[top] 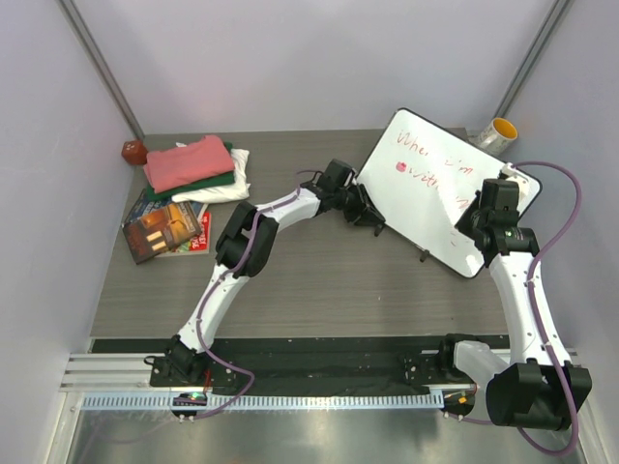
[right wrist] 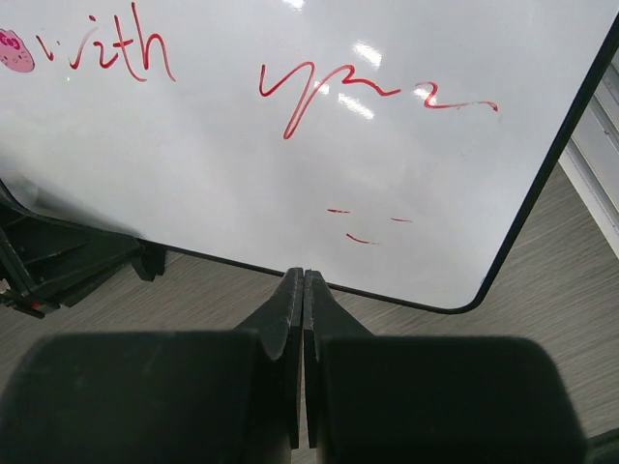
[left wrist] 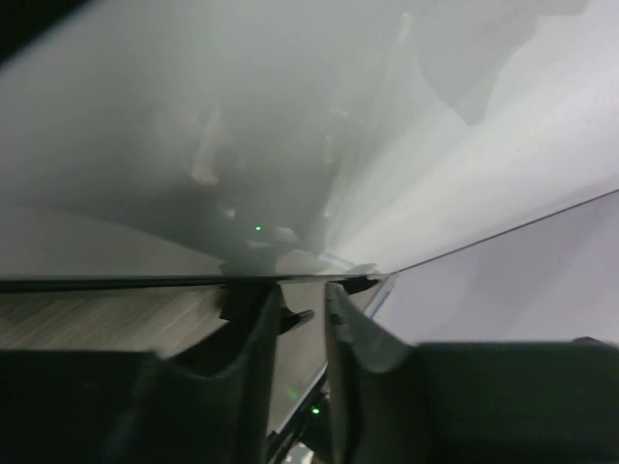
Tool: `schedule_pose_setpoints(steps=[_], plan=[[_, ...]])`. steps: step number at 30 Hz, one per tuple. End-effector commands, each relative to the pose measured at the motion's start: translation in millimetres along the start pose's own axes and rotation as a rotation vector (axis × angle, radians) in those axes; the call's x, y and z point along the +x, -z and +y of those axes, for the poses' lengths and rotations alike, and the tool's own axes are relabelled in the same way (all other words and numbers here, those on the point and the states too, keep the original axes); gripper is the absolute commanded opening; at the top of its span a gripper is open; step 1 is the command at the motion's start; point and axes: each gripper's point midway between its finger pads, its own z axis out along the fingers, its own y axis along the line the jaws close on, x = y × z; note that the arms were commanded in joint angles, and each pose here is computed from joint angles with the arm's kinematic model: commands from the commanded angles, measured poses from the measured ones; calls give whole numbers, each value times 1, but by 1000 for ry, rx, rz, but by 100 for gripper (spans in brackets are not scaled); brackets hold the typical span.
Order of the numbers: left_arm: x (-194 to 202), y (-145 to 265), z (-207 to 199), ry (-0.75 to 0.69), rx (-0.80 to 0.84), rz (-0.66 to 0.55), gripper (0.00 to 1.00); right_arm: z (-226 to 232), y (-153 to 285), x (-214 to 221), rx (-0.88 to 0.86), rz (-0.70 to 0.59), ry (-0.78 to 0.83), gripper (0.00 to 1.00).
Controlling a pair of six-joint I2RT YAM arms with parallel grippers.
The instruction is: Fold and stack the t-shirts
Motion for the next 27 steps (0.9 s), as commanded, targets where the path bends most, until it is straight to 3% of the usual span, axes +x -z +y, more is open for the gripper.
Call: schedule_pose_setpoints(steps=[1, 2, 6, 9, 27], plan=[[55, -3, 8, 46, -44, 182, 33, 1, 9, -10, -16, -44, -6, 4], [52, -2, 9, 48, -44, 177, 34, 1, 9, -10, -17, -43, -7, 4], [44, 6, 8, 56, -39, 166, 53, 1, 10, -7, -23, -37, -6, 4], [33, 17, 6, 51, -48, 138, 57, 6, 9, -2, -48, -16, -6, 4], [-2, 60, 21, 28, -145, 67, 59, 59, -1, 56, -330, 221, 45, 8]])
